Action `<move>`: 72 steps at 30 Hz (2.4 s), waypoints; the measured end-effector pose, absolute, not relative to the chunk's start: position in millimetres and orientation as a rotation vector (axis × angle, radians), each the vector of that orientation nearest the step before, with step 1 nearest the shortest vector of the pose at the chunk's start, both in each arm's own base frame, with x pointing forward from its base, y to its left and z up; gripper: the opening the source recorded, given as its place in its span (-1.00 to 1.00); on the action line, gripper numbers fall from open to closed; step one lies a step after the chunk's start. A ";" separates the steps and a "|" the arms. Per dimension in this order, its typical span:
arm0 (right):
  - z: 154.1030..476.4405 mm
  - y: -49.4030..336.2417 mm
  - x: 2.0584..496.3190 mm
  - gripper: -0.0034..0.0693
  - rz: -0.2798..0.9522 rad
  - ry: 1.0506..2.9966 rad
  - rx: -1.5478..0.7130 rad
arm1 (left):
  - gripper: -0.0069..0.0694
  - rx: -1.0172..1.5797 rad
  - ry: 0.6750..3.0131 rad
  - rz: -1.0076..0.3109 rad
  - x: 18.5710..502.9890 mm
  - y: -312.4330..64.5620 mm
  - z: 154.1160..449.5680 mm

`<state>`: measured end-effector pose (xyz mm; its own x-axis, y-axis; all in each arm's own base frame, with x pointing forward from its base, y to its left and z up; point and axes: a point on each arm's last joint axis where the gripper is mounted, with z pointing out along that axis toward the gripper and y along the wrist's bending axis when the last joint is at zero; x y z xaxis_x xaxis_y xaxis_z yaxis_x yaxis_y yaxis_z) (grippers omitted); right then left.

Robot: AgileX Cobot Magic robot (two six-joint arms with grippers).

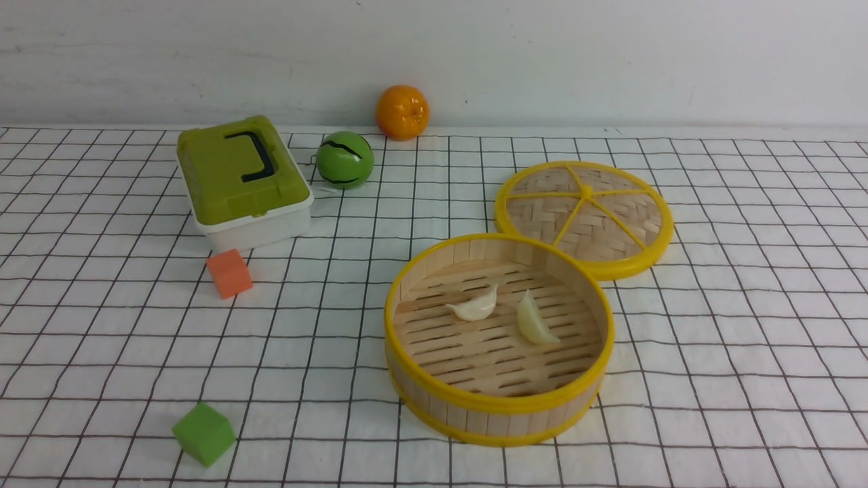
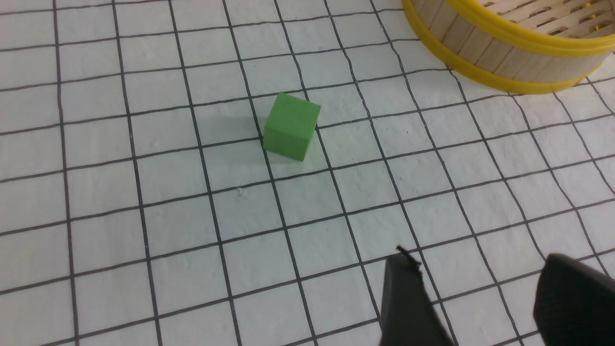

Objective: Put the dumplings into the steamer on the table with the white tablecloth.

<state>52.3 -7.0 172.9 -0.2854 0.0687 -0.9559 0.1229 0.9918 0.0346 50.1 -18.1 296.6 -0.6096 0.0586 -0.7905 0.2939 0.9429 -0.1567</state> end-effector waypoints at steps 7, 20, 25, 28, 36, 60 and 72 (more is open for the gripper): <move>173.1 -6.9 52.0 -0.96 -0.050 1.867 0.142 | 0.13 0.248 2.212 -0.341 50.1 -18.1 296.6; 172.8 -6.9 51.9 -0.94 -0.048 1.870 0.143 | 0.13 0.248 2.212 -0.341 50.1 -18.1 296.6; 172.8 -6.9 51.9 -0.93 -0.048 1.870 0.143 | 0.13 0.250 2.198 -0.338 51.1 -18.2 296.9; 172.8 -6.9 51.9 -0.92 -0.048 1.870 0.143 | 0.08 0.227 2.119 -0.353 56.8 -20.5 296.5; 172.8 -6.9 51.9 -0.91 -0.048 1.870 0.143 | -0.63 -0.050 1.679 -0.380 69.4 -15.0 279.2; 172.8 -6.9 51.9 -0.85 -0.048 1.870 0.144 | -0.85 -0.283 1.833 -0.197 53.6 1.4 172.5; 172.8 -6.9 51.9 -0.80 -0.048 1.870 0.144 | -0.85 -0.284 1.835 -0.196 53.5 1.4 172.4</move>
<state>51.9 -6.9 172.8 -0.2933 0.0753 -0.9531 0.1237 0.9915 0.0403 53.5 1.4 172.4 -0.2620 -0.2934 -0.9194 -0.0922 0.9559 -0.2788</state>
